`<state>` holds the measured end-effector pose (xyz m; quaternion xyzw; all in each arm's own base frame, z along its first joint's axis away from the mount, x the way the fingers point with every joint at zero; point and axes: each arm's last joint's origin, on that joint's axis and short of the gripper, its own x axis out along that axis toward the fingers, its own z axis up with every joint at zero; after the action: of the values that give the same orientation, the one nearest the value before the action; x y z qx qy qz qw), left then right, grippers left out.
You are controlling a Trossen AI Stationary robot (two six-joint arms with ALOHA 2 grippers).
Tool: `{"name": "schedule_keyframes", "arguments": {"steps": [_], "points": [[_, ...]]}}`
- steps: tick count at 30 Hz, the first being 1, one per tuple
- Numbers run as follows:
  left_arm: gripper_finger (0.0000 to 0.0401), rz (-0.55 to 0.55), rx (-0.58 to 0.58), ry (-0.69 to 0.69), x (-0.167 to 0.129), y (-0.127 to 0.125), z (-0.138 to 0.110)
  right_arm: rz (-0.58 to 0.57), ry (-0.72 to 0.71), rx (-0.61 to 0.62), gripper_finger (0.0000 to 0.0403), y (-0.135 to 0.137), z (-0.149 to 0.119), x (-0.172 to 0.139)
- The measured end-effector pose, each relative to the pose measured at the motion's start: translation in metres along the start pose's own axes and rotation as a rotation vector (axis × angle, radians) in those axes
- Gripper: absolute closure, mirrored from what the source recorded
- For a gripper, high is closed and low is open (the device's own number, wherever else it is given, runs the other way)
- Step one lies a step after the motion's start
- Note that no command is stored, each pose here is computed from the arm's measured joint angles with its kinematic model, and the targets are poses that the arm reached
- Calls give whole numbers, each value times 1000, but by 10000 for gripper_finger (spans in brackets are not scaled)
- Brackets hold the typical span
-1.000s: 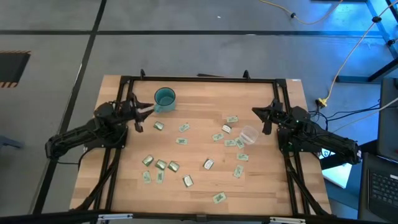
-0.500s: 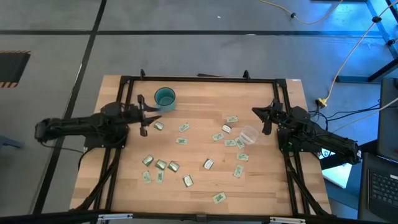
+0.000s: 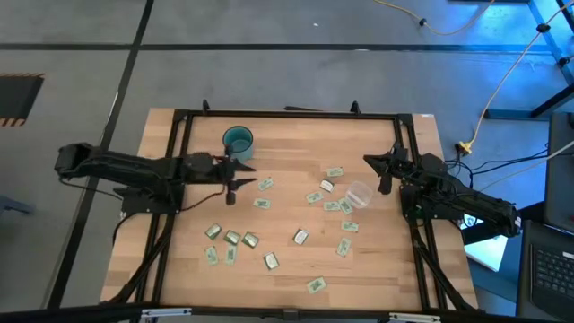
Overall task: Pick and place Stevia / Truvia into bins
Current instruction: Put the stevia packet into the transparent bin
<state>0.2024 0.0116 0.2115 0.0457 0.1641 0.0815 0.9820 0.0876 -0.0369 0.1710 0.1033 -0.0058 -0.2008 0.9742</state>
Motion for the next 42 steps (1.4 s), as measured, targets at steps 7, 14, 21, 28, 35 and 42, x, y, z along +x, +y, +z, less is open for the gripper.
{"name": "schedule_keyframes", "arguments": {"steps": [7,14,21,28,35,42], "points": [[287,-18,-56,-20,30,-9,-7,13,-68,-34,375,1,7,0],[287,-16,-17,-74,42,-11,-8,86,-149,-84,375,8,32,0],[287,-9,7,-117,42,-10,-4,86,11,-130,375,17,69,16],[287,-7,5,-116,42,-10,-4,40,333,-117,375,19,76,57],[287,-7,5,-115,42,-10,-4,-43,648,3,375,14,52,95],[287,-7,5,-115,42,-10,-4,-57,796,-28,375,9,29,122]]}}
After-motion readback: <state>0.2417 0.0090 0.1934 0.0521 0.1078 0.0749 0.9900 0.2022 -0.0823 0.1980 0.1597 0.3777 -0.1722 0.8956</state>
